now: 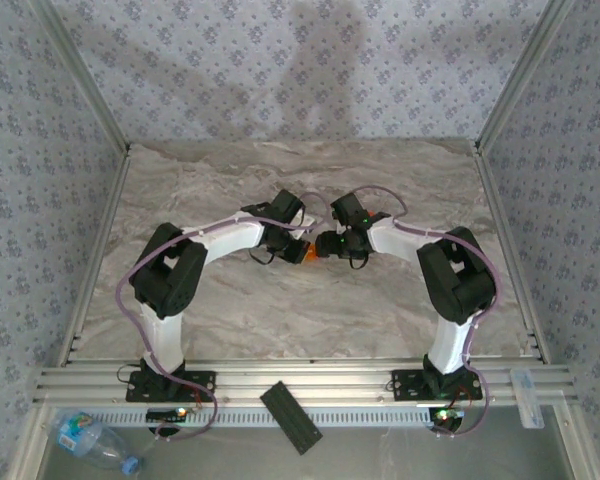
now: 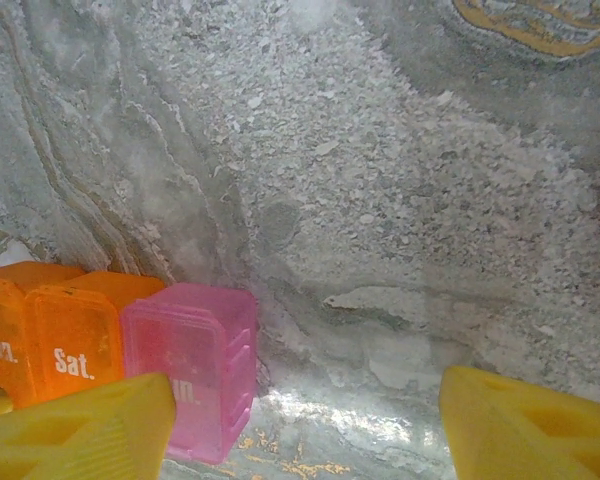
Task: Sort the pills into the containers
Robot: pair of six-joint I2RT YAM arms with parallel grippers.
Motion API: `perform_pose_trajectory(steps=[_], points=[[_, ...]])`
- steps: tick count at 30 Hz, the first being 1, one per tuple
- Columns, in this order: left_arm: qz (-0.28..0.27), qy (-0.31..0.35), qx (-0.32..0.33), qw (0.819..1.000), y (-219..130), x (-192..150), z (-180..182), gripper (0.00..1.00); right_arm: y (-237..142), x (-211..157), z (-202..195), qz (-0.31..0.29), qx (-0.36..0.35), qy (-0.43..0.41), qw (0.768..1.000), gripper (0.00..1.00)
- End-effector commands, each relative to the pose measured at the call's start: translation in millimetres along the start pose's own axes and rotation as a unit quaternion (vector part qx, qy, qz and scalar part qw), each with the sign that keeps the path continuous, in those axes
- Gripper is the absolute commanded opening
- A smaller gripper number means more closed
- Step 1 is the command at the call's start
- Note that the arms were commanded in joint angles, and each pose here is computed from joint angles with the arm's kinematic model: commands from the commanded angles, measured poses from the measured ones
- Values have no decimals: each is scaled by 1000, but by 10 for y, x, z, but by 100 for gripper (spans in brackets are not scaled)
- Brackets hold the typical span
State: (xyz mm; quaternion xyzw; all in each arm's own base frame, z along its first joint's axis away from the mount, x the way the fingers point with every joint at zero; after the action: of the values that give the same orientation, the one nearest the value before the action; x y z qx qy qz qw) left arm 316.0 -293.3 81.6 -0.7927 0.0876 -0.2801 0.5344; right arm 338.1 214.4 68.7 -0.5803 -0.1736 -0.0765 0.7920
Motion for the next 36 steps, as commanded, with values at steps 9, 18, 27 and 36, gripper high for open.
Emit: perform_pose_trajectory(steps=[9, 18, 27, 36], points=[[-14, 6, 24, 1000, 8, 162, 93, 0, 169, -171, -168, 49, -39, 8, 998, 72], [-25, 3, 29, 999, 5, 277, 123, 0, 190, -165, -170, 50, -39, 8, 998, 72], [-17, 1, 33, 999, 38, 215, 155, 0, 187, -163, -179, 51, -42, 11, 998, 72], [1, -3, 34, 999, 145, 102, 198, 0, 208, -151, -186, 54, -45, 14, 997, 72]])
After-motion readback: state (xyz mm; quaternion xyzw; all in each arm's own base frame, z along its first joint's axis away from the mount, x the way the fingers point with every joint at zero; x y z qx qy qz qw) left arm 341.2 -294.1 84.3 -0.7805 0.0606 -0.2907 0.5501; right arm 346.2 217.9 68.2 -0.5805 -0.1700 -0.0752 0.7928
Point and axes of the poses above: each hand's point on the last joint's axis, 136 mm out from that joint toward the fingers, its own y axis out along the fingers, its own z axis along the line the jaws close on, x = y × z, the point moved 4 cm from there along -y, back along the fingers, and after that the axes turned 4 degrees about -y, right-handed, at the moved point
